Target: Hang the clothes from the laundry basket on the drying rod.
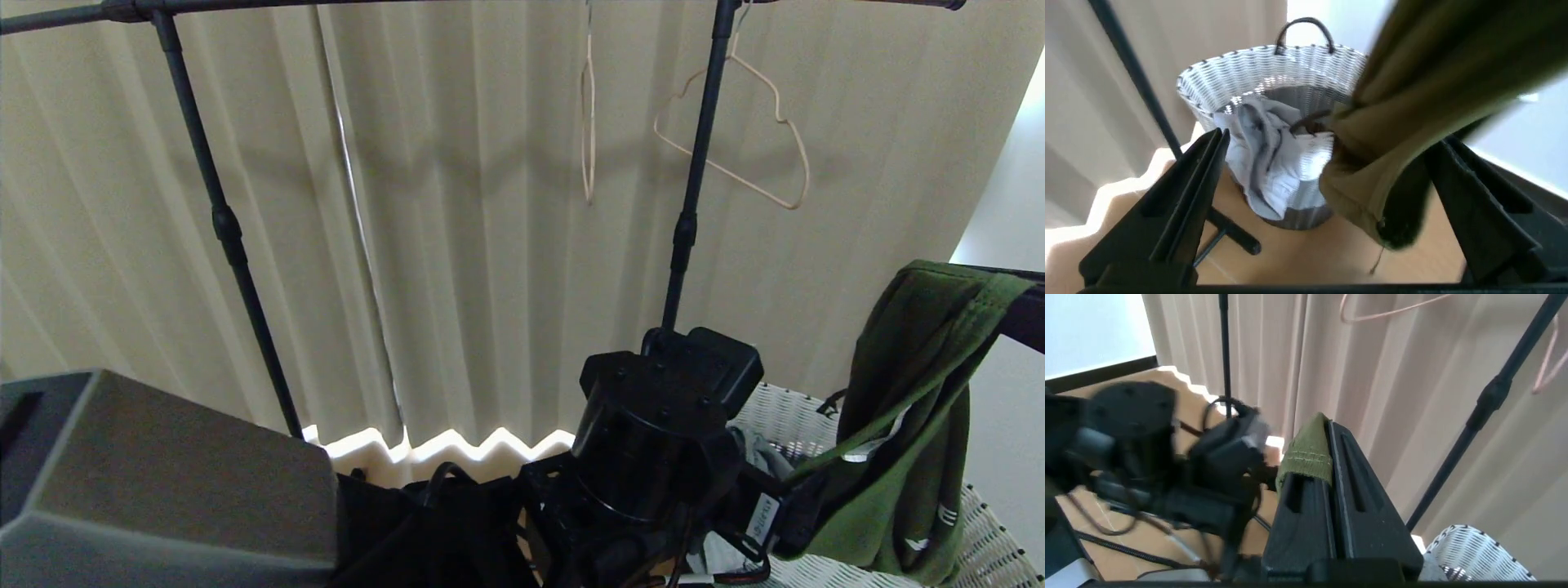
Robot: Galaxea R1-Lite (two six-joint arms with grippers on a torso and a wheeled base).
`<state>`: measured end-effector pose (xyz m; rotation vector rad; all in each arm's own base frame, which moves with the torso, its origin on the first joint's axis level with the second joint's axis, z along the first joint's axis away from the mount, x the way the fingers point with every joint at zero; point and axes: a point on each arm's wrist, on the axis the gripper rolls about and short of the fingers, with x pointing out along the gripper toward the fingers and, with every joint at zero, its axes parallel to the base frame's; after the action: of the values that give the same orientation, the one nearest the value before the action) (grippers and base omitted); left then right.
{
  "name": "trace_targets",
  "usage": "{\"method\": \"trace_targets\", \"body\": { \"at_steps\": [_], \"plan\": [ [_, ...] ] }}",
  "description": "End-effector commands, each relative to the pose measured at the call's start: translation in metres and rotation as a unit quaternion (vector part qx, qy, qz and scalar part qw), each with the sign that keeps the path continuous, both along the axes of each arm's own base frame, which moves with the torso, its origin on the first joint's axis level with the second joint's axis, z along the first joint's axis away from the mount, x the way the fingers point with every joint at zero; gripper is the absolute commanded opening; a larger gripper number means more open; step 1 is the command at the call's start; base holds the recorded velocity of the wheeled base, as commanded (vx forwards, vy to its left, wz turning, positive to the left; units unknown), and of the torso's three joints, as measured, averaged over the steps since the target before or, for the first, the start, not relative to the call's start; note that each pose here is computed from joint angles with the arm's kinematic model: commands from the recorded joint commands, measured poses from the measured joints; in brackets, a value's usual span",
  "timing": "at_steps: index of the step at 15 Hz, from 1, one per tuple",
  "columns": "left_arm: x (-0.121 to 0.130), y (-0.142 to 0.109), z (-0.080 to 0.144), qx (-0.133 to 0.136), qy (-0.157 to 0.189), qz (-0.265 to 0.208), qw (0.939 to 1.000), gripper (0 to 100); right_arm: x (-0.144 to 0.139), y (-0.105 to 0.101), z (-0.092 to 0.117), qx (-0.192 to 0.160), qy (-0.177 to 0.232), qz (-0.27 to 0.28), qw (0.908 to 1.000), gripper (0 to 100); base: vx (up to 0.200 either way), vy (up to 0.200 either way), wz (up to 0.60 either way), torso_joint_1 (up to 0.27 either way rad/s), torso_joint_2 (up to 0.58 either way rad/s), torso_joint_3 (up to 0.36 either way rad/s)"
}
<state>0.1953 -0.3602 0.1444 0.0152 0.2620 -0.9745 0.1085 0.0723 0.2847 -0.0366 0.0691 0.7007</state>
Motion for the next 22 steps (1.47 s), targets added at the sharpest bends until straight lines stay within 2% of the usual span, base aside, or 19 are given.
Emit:
{"method": "trace_targets", "body": {
  "at_steps": [1,7,8,11,13,14,15,16,19,22],
  "plan": [
    [0.017,-0.01,-0.015,0.005,0.007,0.013,0.9999,100,-0.001,0.0,0.002,0.001,-0.003,0.0,1.0,0,0.0,0.0,0.0,0.0,0.0,0.0],
    [0.017,0.005,-0.04,0.047,0.03,0.025,0.9982,100,-0.001,0.0,0.002,0.002,-0.004,0.0,1.0,0,0.0,0.0,0.0,0.0,0.0,0.0],
    [0.015,0.01,-0.037,0.047,0.029,0.025,0.9982,0,-0.001,0.0,0.002,0.002,-0.004,-0.001,1.0,0,0.0,0.0,0.0,0.0,0.0,0.0],
    [0.001,0.032,-0.027,0.054,0.024,0.025,0.9979,0,0.001,0.0,0.002,0.001,-0.002,-0.003,1.0,0,0.0,0.0,0.0,0.0,0.0,0.0],
    [-0.012,0.056,-0.021,0.047,-0.01,0.022,0.9986,0,0.008,0.004,-0.001,-0.006,0.009,-0.006,0.9999,0,0.0,0.0,0.0,0.0,0.0,0.0],
    [-0.023,0.076,-0.013,0.035,-0.037,0.022,0.9984,0,0.011,0.006,-0.001,-0.008,0.012,-0.007,0.9999,0,0.0,0.0,0.0,0.0,0.0,0.0],
    [-0.033,0.101,0.001,0.033,-0.063,0.024,0.9972,0,0.016,0.008,-0.002,-0.012,0.016,-0.009,0.9998,0,0.0,0.0,0.0,0.0,0.0,0.0],
    [-0.041,0.118,0.019,0.018,-0.08,0.028,0.9963,0,0.02,0.009,-0.004,-0.017,0.021,-0.015,0.9995,0,0.0,0.0,0.0,0.0,0.0,0.0],
    [-0.059,0.169,0.071,0.013,-0.086,0.052,0.9949,0,0.031,0.005,-0.004,-0.02,0.027,-0.043,0.9985,0,0.0,0.0,0.0,0.0,0.0,0.0],
    [-0.071,0.211,0.115,0.009,-0.089,0.087,0.9922,0,0.034,0.006,0.011,-0.008,0.007,-0.044,0.999,0,0.0,0.0,0.0,0.0,0.0,0.0]
  ]
}}
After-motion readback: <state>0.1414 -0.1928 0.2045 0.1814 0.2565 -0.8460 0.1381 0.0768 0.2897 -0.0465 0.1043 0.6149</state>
